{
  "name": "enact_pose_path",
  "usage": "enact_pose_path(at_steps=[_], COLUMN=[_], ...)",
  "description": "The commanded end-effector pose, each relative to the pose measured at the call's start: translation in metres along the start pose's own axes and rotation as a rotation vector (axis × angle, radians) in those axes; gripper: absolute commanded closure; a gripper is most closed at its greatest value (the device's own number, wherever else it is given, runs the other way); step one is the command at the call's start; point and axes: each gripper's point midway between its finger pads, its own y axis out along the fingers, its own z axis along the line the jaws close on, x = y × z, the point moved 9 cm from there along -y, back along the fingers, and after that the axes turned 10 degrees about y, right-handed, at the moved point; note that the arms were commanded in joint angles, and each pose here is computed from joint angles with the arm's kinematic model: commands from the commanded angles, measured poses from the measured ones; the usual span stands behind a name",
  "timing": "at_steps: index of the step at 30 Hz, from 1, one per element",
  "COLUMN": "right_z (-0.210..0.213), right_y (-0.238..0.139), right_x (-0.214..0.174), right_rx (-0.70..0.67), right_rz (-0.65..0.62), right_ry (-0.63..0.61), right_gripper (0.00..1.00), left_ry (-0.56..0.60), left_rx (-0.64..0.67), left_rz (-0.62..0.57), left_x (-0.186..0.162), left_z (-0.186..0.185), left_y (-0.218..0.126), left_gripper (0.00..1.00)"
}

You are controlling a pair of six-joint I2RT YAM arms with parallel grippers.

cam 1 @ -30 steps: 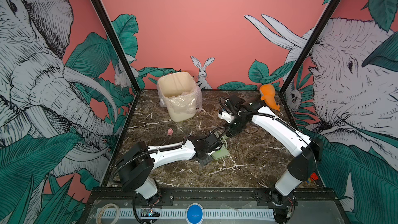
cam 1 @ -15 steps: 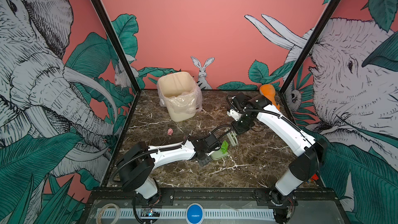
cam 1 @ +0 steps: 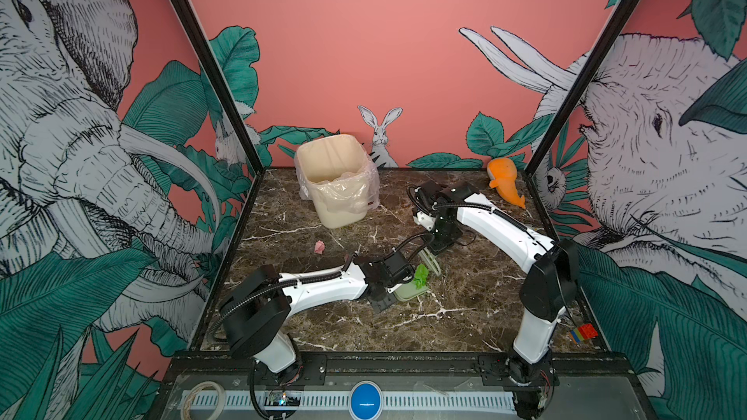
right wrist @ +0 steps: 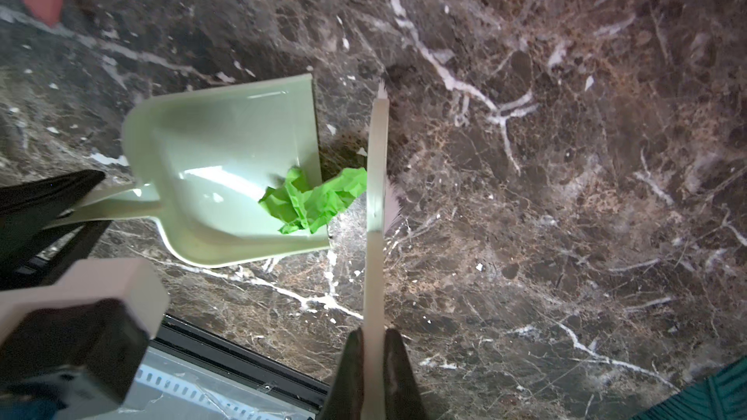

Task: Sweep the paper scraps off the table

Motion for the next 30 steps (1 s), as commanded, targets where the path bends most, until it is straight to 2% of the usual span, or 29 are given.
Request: enact_pose_path(at_steps=[1, 6, 10, 16, 23, 30], right_z=[0.022, 0.034, 0.034, 0.008, -0.03, -0.067], right_y=[-0.014, -0.034, -0.046, -0.068, -0.104, -0.108], right_x=[-0.005, -0.018, -0.029, -0.04, -0.057, -0.083], right_rx=[0.109, 0.241, 0.287, 0.146, 0.135, 0.154], right_rz=[-0.025, -0.087, -0.123, -0.185, -0.282, -0.313], right_ry=[-0.018, 0.008, 0.026, 0.061, 0.149, 0.264], right_gripper=[1.0, 1.0, 1.0, 1.0, 1.0, 1.0], left_ry=[-0.013, -0.021, -0.027, -0.035, -0.056, -0.084], left_rx=[0.002, 0.005, 0.011, 0.023, 0.052, 0.102], left_rz=[-0.005, -0.009, -0.023, -0.056, -0.123, -0.211], left_x=[0.0, -0.001, 0.0, 0.001, 0.001, 0.004], left_z=[0.0, 0.0, 0.001, 0.002, 0.006, 0.015], left_y=[0.0, 0.0, -0.002, -0.009, -0.023, -0.055], left_gripper=[0.96, 0.96, 0.97, 0.97, 0.97, 0.97])
